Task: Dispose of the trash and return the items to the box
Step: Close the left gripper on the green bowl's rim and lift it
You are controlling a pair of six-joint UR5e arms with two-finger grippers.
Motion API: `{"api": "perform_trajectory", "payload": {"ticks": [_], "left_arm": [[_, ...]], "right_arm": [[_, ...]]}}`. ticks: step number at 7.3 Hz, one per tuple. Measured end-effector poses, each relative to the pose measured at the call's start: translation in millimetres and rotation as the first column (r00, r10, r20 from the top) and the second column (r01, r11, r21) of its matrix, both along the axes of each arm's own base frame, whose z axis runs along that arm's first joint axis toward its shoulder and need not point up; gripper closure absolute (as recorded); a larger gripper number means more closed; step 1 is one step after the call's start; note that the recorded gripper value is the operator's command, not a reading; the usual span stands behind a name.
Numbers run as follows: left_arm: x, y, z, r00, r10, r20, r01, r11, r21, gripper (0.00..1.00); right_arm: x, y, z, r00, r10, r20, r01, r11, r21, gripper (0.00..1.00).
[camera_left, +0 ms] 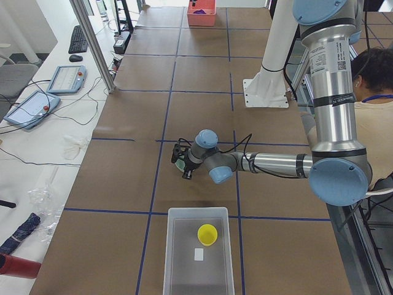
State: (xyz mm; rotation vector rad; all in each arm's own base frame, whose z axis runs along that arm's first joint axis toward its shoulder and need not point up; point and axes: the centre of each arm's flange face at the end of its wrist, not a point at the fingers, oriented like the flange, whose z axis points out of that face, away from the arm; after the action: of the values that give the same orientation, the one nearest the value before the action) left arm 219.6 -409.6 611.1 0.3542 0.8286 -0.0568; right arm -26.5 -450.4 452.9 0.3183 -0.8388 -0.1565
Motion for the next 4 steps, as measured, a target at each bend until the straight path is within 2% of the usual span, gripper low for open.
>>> {"api": "perform_trajectory", "payload": {"ticks": [3, 4], "left_arm": [[6, 3, -9, 1.000, 0.015, -0.018, -0.015, 1.000, 0.013, 1.00], [5, 6, -18, 0.998, 0.052, -0.029, -0.051, 0.998, 0.036, 1.00]], "right_arm": [[0, 0, 0, 1.000, -0.001, -0.001, 0.001, 1.000, 0.001, 0.00], [0, 0, 0, 1.000, -0.001, -0.002, 0.001, 1.000, 0.002, 0.00]]}}
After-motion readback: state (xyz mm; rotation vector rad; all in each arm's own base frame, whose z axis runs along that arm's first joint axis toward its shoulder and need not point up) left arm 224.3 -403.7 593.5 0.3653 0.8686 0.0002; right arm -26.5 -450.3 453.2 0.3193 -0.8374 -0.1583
